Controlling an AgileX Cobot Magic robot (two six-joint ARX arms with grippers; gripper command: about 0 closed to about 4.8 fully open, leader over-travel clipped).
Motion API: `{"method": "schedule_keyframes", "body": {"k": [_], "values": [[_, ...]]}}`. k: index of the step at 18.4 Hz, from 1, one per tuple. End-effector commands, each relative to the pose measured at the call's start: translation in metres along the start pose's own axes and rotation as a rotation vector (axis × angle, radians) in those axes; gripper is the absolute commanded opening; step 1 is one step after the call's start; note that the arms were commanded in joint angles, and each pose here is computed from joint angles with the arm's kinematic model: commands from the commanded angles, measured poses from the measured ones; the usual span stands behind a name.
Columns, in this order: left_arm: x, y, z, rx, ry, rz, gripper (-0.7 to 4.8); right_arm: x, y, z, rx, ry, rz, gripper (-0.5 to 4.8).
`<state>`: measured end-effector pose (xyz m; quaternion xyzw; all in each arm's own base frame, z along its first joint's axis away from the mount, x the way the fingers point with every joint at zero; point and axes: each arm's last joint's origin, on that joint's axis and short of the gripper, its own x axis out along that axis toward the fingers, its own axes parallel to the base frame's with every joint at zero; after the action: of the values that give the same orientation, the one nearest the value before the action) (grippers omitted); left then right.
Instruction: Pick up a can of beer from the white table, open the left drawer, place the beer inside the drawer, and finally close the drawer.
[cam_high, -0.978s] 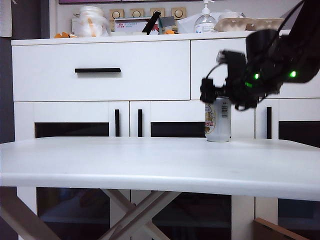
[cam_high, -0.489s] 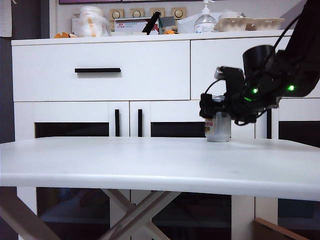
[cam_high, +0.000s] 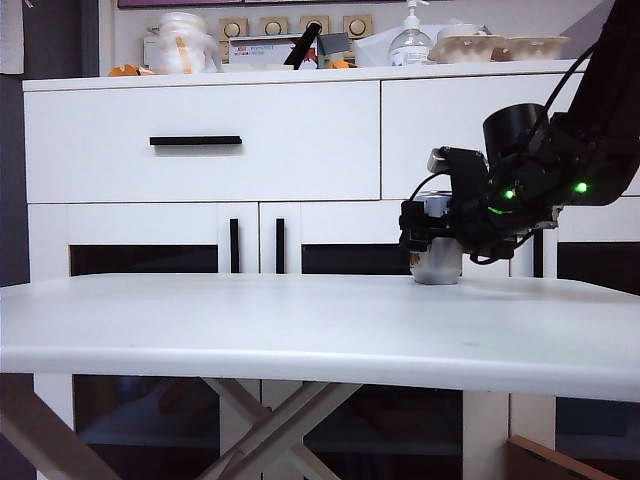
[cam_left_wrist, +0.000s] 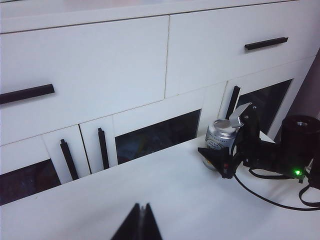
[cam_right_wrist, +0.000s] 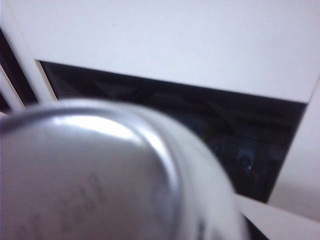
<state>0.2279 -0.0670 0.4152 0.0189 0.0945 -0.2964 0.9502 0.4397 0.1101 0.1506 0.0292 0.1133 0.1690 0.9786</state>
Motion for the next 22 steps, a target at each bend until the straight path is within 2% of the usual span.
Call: {"method": "schedule_keyframes", "body": {"k": [1,2,3,10,14,18,21,22], "values": [[-0.001,0.0,0.002,0.005,-0.013,-0.005,-0.05,0.0,0.0,0.002,0.0,-0.008,-0.008,3.68],[-0.001,0.0,0.002,0.005,-0.013,-0.005,-0.05,0.0,0.0,0.002,0.0,-0.008,-0.008,2.31],[-0.002,0.0,0.002,0.005,-0.013,-0.005,-0.05,0.0,0.0,0.003,0.0,-0.009,-0.008,1.59],[-0.002,0.0,0.002,0.005,-0.014,-0.005,-0.05,-0.008,0.002,0.023,-0.004,-0.046,0.001,1.57],[-0.001,0.0,0.002,-0.004,-0.013,-0.005,-0.05,-0.033,0.008,0.065,-0.007,-0.071,0.003,1.57],[-0.001,0.0,0.007,-0.109,-0.061,-0.006,-0.06,-0.085,0.019,0.132,-0.017,-0.165,0.011,1.57],[0.005,0.003,0.014,-0.252,-0.154,-0.019,-0.06,-0.12,0.026,0.166,-0.026,-0.235,0.02,1.57],[0.009,0.005,0.015,-0.275,-0.171,-0.023,-0.06,-0.129,0.027,0.173,-0.027,-0.248,0.023,1.57]]}}
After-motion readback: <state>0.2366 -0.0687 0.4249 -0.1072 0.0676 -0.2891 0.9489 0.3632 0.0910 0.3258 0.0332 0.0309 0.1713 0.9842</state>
